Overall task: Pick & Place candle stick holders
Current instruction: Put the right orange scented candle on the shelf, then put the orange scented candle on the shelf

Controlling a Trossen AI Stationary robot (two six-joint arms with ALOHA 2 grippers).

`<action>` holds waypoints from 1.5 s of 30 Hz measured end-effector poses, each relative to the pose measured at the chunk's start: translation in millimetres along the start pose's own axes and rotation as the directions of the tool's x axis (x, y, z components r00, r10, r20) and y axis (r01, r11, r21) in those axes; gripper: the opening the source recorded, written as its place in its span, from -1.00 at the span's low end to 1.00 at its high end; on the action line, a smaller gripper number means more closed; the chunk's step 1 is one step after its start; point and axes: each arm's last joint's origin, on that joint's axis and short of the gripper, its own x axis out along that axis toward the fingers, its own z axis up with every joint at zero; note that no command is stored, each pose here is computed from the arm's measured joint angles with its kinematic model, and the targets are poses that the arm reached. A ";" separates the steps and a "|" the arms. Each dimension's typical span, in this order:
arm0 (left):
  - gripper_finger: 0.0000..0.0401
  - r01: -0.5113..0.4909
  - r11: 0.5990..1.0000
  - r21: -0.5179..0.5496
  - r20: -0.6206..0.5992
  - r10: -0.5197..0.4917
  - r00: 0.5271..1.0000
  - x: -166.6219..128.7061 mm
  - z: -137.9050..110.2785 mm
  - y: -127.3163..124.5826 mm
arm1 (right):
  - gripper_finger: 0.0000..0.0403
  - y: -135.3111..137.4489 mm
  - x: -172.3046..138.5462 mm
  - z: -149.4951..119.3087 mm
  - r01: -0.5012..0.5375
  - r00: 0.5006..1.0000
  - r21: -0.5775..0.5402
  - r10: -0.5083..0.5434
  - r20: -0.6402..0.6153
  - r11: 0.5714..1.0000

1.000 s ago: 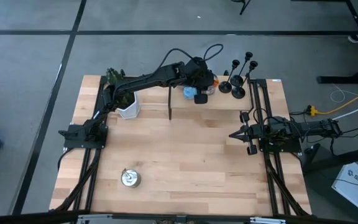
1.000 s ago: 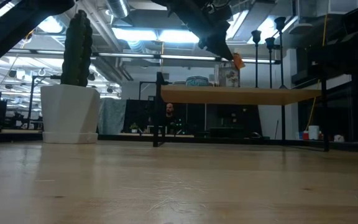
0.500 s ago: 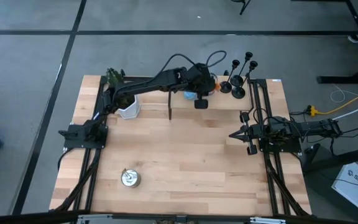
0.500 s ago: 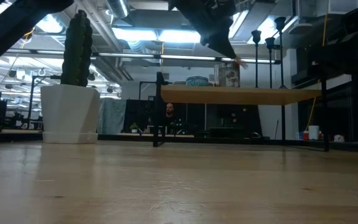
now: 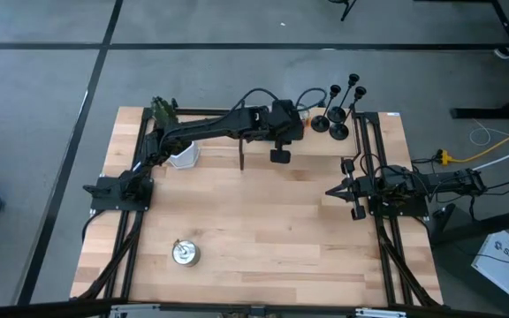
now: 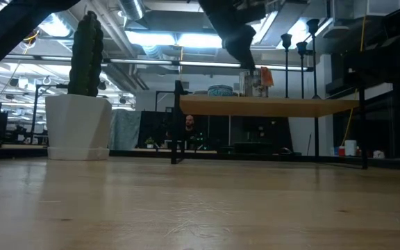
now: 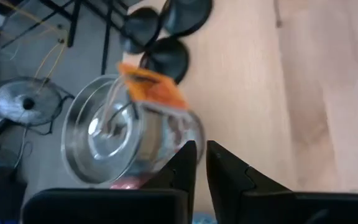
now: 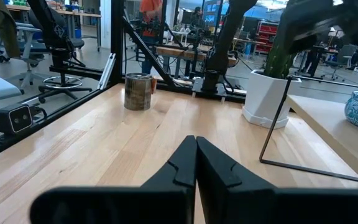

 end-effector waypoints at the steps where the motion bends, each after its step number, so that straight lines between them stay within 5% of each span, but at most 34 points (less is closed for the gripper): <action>1: -0.86 -0.008 1.000 -0.006 -0.007 0.008 1.000 0.2 -0.9 1.2 | -0.95 0.0 0.0 0.0 0.000 1.000 0.000 0.000 0.000 1.000; 26: -0.98 -0.074 0.987 -0.146 0.093 0.088 0.992 13.6 -6.5 34.7 | -0.95 0.0 0.0 0.0 0.000 1.000 0.000 0.000 0.000 1.000; 33: -0.99 -0.021 0.995 -0.095 0.100 0.030 0.995 -17.1 5.0 14.4 | -0.95 0.0 0.0 0.1 0.000 1.000 0.000 0.000 0.000 1.000; 45: -0.99 0.192 0.979 0.068 0.037 -0.195 0.980 -100.0 17.1 -54.6 | -0.95 0.0 0.0 0.0 0.000 1.000 0.000 0.000 0.000 1.000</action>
